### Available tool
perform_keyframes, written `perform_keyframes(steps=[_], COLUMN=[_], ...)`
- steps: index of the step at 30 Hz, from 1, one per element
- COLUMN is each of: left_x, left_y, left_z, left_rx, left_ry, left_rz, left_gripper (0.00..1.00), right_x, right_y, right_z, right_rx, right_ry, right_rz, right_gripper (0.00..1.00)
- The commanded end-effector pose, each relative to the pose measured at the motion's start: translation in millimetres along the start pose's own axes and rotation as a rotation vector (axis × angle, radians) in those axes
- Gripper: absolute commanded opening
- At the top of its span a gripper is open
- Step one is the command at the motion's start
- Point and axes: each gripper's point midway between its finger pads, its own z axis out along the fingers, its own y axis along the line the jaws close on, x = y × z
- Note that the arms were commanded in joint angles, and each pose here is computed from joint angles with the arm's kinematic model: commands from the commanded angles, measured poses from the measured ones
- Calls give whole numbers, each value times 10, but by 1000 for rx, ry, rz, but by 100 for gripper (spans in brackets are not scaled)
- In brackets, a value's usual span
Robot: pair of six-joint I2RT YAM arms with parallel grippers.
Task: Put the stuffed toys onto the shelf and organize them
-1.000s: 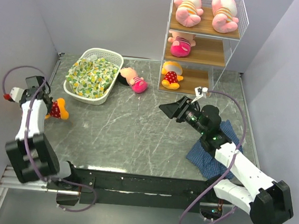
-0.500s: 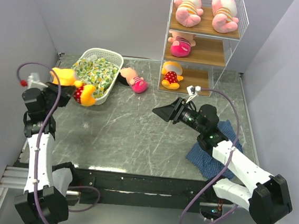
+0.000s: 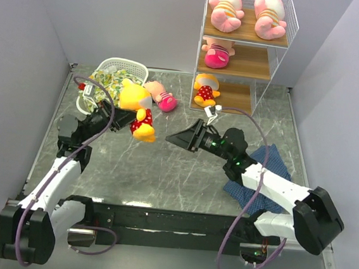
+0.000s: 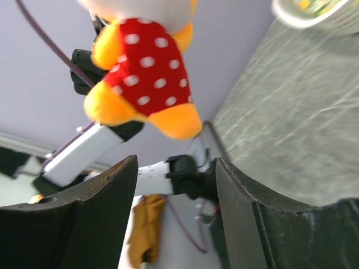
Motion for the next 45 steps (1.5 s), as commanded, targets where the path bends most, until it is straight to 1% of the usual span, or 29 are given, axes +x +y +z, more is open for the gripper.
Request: perform_keyframes(steps=[1, 4, 7, 13, 20, 22, 24, 25, 26, 27, 28, 29, 30, 31, 32, 33, 34, 35, 36, 37, 38, 39, 40, 41, 42, 43, 44, 45], left_x=[4, 64, 107, 152, 187, 197, 201, 206, 212, 208, 211, 211, 198, 185, 163, 99, 0, 28, -115, -178, -125, -288, -310, -285, -377, -444, -441, -464], left_y=[-675, -783, -855, -945, -975, -993, -988, -991, -978, -965, -949, -944, -924, -863, -815, -744, -786, -633, -674, -633, -456, -485, -432, -345, -355, -335, -292, -253], left_z=[-21, -20, -3, 29, 63, 61, 67, 74, 81, 89, 100, 107, 126, 168, 202, 244, 288, 315, 357, 385, 379, 436, 442, 426, 464, 482, 471, 473], left_rx=[264, 313, 343, 387, 422, 436, 438, 439, 434, 429, 414, 405, 393, 339, 302, 249, 225, 141, 114, 70, -25, -56, -97, -149, -165, -186, -212, -234], left_ry=[-14, -4, 12, 16, 20, 17, 20, 24, 29, 28, 37, 43, 40, 58, 60, 37, 25, 56, 22, 14, 59, 36, 51, 84, 84, 70, 83, 94], left_rz=[158, 173, 193, 201, 189, 185, 176, 174, 168, 172, 164, 168, 196, 168, 169, 215, 242, 202, 275, 289, 249, 324, 334, 328, 380, 404, 406, 434], left_gripper=[1, 1, 1, 1, 1, 1, 4, 8, 21, 30, 42, 65, 75, 84, 96, 100, 98, 97, 96, 97, 96, 96, 96, 96, 96, 96, 96, 96], right_x=[-40, -18, 36, 112, 188, 183, 195, 173, 183, 177, 152, 135, 128, 100, 48, 21, 8, -47, -98, -80, -96, -139, -70, -108, -136, -78, -84, -111], right_y=[329, 445, 527, 716, 807, 847, 862, 901, 866, 860, 862, 841, 821, 801, 735, 664, 557, 471, 344, 208, 84, 90, -130, -307, -365, -561, -694, -750], right_z=[108, 128, 170, 204, 200, 196, 183, 159, 139, 124, 108, 94, 90, 70, 55, 47, 17, -7, -40, -120, -182, -288, -368, -459, -569, -680, -773, -854], right_rx=[-117, -178, -208, -260, -295, -315, -327, -347, -343, -343, -342, -335, -327, -305, -278, -245, -177, -129, -74, 10, 65, 86, 183, 267, 312, 402, 458, 487], right_ry=[-43, -54, -36, -14, 2, 3, 4, -9, -17, -28, -45, -54, -62, -76, -99, -120, -126, -157, -179, -173, -191, -216, -196, -233, -246, -226, -234, -235], right_rz=[117, 172, 207, 227, 239, 244, 250, 244, 249, 243, 236, 225, 197, 183, 165, 108, 96, 70, 0, -6, -30, -104, -111, -134, -201, -210, -226, -280], right_gripper=[67, 67, 68, 68, 66, 61, 39, 29, 12, 6, 0, 0, 0, 0, 0, 0, 0, 0, 0, 0, 0, 0, 0, 0, 0, 0, 0, 0])
